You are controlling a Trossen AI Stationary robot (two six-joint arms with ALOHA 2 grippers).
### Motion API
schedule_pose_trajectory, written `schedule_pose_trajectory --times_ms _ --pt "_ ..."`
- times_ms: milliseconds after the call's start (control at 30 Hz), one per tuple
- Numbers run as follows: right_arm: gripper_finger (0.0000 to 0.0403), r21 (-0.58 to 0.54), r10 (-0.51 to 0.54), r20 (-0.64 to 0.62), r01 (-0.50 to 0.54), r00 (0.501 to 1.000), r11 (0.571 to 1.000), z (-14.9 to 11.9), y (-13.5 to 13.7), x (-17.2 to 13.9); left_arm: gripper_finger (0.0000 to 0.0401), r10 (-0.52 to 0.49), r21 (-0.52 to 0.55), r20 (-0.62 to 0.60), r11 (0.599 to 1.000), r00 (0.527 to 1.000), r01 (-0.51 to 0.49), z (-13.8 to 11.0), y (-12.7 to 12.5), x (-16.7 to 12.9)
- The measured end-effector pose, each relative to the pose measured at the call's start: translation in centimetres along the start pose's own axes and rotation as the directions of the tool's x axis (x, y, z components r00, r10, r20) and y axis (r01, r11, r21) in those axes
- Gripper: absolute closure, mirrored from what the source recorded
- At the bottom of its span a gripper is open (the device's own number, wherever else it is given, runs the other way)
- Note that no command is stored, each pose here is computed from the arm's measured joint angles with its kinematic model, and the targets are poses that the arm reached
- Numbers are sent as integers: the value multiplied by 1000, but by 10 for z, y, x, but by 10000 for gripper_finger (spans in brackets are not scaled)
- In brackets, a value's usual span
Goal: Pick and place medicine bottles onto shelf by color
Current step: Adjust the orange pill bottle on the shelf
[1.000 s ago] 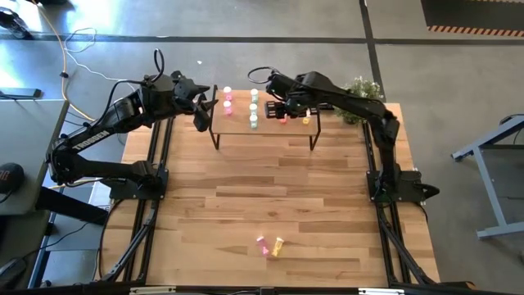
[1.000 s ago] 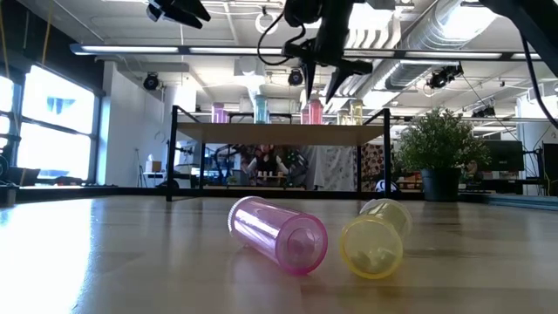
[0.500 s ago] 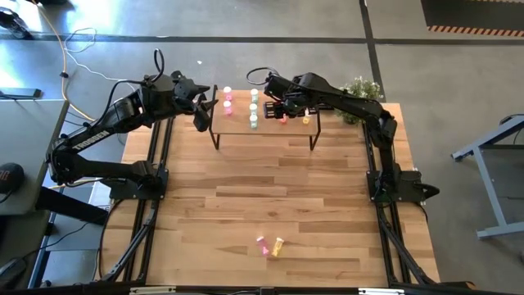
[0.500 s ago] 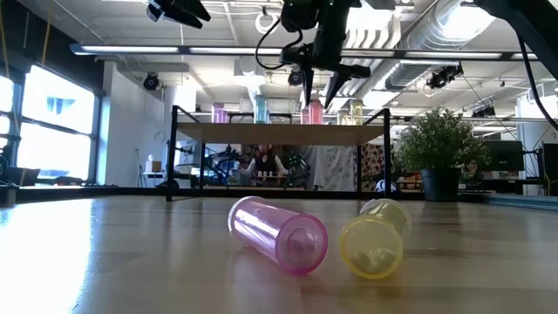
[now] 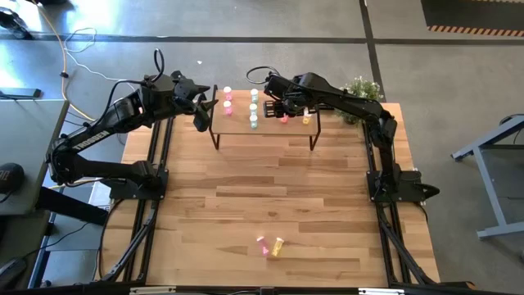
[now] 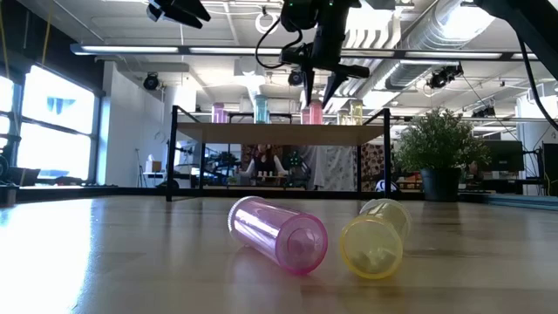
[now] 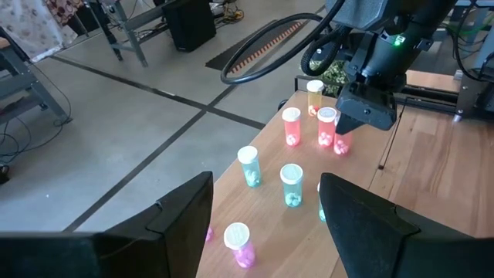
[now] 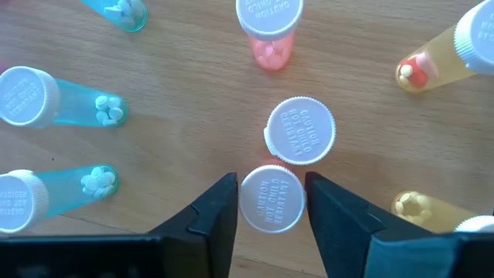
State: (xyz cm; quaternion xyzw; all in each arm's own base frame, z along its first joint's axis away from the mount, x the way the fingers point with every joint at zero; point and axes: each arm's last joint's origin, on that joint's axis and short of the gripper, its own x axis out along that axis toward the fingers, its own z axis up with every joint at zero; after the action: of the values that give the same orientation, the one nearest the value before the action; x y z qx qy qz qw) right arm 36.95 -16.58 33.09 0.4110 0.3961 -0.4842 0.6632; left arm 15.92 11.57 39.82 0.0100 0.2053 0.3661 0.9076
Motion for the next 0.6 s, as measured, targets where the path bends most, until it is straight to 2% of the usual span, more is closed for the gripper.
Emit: schedule_pose_trajectory --times_ms 200,600 --pt "281 0 3 -4 -3 1000 1000 0 0 0 174 0 0 0 1000 1000 0 0 0 0" --pt "283 -23 12 -61 -14 998 1000 -9 3 -4 174 0 0 0 1000 1000 0 0 0 0"
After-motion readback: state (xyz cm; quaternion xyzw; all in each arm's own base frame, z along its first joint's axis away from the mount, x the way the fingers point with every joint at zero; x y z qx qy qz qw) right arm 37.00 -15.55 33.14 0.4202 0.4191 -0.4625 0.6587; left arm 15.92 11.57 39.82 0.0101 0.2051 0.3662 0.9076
